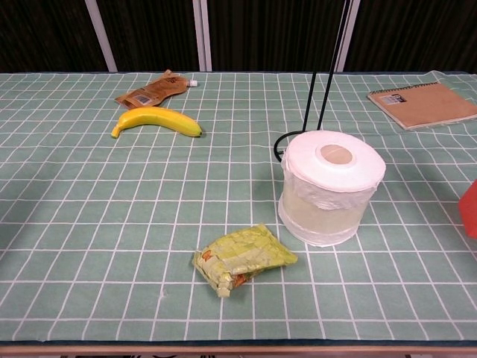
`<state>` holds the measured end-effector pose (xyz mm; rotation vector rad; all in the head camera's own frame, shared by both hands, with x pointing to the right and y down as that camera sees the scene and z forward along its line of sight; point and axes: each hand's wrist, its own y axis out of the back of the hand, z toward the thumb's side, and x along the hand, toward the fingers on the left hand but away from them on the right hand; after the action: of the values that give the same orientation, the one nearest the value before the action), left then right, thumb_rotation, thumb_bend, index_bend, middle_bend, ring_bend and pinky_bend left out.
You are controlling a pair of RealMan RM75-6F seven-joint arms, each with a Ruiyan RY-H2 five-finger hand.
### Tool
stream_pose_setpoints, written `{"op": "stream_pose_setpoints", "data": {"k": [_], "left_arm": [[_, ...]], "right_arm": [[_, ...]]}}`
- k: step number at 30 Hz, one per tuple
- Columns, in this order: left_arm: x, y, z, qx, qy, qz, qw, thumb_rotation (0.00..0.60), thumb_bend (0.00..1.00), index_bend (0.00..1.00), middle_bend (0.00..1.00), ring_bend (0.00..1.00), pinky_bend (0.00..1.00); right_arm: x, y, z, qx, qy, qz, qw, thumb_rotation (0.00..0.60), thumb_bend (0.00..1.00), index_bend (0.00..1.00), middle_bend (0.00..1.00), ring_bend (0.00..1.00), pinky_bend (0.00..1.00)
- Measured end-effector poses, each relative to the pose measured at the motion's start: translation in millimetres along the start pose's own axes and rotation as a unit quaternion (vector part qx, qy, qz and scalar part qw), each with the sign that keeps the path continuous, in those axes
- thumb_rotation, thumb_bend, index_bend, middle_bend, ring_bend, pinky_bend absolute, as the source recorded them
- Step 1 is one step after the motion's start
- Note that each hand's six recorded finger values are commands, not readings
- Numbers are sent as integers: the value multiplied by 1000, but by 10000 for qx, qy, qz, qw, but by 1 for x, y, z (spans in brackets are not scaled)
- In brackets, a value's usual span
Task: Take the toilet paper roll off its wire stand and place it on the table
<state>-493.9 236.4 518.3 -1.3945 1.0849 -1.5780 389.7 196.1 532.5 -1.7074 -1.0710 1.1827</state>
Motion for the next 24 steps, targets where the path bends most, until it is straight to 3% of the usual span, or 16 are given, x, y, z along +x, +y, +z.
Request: {"op": "stream_pose_setpoints", "data": {"k": [3,8,16,24], "left_arm": [[0,1,0,5,-10,22,10000,600,230,109,0,0,0],[-1,1,1,28,-29,77,10000,600,230,109,0,0,0],[2,-2,3,83,-85,87,9999,600,230,108,0,0,0],[5,-3,3,67,-95,94,9999,600,230,109,0,0,0]], "right_arm": [[20,2,-11,708,-97,-126,9974,600,0,0,0,0,0],[32,-6,-24,1247,-181,-56,9920,600,0,0,0,0,0],[32,-11,-31,1244,-260,55,9919,600,0,0,0,0,0],[33,-6,-33,1251,-332,-55,9916,600,0,0,0,0,0]]}}
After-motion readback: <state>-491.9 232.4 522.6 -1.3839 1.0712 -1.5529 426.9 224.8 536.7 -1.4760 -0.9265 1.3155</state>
